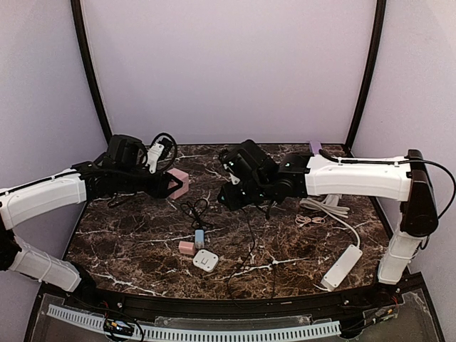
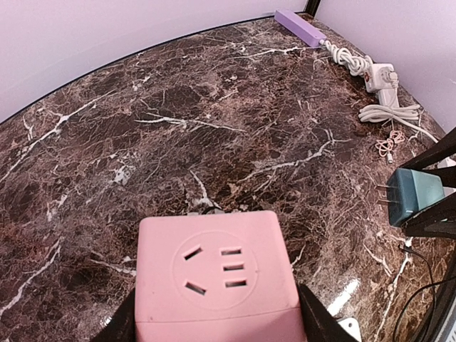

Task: Pull the plug off the socket

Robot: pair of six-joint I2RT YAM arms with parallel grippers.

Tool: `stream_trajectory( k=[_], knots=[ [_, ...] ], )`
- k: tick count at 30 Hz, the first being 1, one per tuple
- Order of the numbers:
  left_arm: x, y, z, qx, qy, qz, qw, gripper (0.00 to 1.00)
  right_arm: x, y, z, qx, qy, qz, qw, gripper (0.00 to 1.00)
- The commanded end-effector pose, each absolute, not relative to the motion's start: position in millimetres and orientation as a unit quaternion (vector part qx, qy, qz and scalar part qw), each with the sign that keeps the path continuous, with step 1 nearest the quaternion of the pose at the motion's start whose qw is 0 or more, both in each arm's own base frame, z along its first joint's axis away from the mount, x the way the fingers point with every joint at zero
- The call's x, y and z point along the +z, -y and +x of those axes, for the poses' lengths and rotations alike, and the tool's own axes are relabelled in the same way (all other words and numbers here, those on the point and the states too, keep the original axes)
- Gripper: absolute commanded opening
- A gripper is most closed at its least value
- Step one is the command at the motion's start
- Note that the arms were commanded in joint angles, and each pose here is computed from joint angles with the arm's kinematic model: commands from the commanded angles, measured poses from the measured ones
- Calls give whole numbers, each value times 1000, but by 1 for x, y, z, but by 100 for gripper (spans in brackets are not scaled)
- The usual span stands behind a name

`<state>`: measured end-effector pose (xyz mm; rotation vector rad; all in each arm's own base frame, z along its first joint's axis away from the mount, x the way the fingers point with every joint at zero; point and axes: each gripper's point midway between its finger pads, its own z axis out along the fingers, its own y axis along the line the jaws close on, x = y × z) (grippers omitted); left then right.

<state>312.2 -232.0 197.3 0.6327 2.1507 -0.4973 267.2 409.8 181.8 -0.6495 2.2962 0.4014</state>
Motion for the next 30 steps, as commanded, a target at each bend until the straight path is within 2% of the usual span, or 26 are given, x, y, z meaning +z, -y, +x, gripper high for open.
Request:
stream_trajectory(
  k=[1, 12, 20, 30],
  knots=[
    [212, 230, 312, -204, -848, 242, 425, 1, 184, -410, 270, 161, -888, -239, 357, 0],
    [213, 228, 311, -214, -853, 219, 423, 1, 138, -430, 257, 227, -883, -256, 321, 0],
    [212, 228, 313, -215, -852, 216, 425, 1, 92, -447, 243, 212, -891, -278, 289, 0],
    [170, 215, 302, -222, -876, 153, 401, 1, 61, -462, 234, 228, -891, -298, 255, 10]
  ],
)
